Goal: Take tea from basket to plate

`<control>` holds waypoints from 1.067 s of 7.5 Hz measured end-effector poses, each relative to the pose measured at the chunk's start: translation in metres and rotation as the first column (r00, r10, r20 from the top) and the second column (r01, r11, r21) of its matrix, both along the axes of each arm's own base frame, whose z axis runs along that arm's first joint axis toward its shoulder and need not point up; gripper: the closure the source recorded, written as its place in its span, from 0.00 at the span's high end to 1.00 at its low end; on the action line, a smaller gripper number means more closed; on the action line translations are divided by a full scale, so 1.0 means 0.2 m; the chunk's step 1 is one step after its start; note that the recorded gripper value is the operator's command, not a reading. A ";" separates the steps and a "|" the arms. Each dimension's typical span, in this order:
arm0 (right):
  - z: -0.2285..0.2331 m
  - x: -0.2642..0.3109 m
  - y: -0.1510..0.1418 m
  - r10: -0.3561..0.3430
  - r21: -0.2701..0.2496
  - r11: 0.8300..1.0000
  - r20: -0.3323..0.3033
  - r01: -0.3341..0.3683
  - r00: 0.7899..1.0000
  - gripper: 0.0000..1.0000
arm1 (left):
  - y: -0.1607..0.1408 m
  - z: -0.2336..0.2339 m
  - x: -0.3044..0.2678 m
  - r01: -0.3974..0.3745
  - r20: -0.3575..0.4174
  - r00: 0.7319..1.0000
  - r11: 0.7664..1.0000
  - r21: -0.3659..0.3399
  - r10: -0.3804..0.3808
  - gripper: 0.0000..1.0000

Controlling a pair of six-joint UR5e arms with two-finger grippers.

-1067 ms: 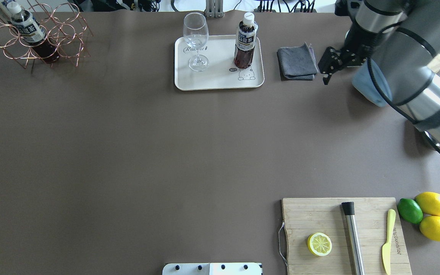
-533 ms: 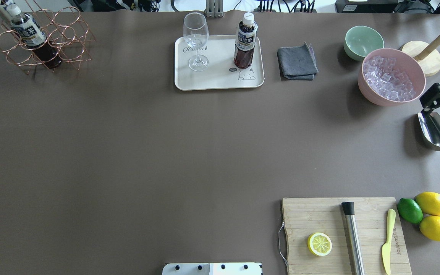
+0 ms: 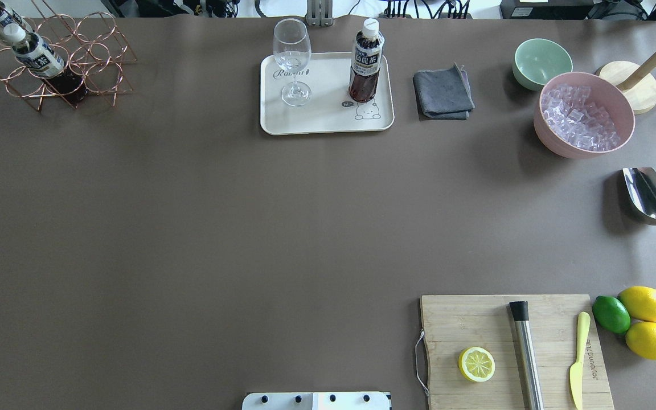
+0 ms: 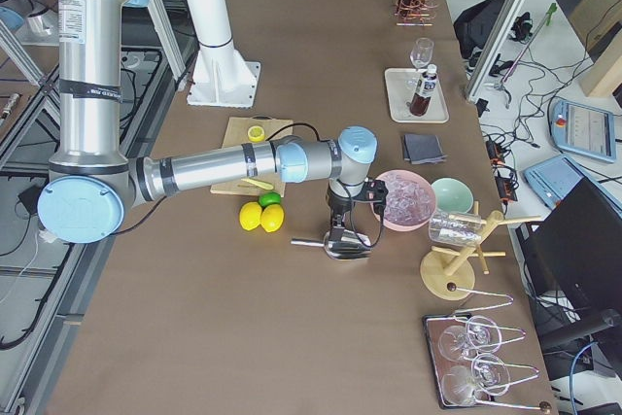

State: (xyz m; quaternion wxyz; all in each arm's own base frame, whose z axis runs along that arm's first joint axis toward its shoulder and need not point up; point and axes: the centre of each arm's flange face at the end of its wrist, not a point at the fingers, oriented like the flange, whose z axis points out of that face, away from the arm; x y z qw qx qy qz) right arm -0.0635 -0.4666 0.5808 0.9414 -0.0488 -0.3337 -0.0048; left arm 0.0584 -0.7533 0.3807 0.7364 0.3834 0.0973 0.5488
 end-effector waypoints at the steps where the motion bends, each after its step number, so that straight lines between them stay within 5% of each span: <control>1: 0.05 0.01 0.00 0.003 0.022 1.000 0.005 -0.003 1.000 1.00 | 0.00 0.00 0.00 0.001 -0.002 1.000 1.000 0.003 -0.001 0.97; 6: 0.07 0.13 0.00 0.048 0.034 0.998 0.020 -0.048 0.999 1.00 | 0.22 -0.13 -0.24 0.062 -0.034 0.998 0.994 0.084 -0.059 0.97; 8: 0.07 0.13 0.00 0.049 0.032 0.998 0.021 -0.050 0.999 1.00 | 0.38 -0.12 -0.31 0.141 -0.135 0.981 0.990 0.016 -0.138 0.97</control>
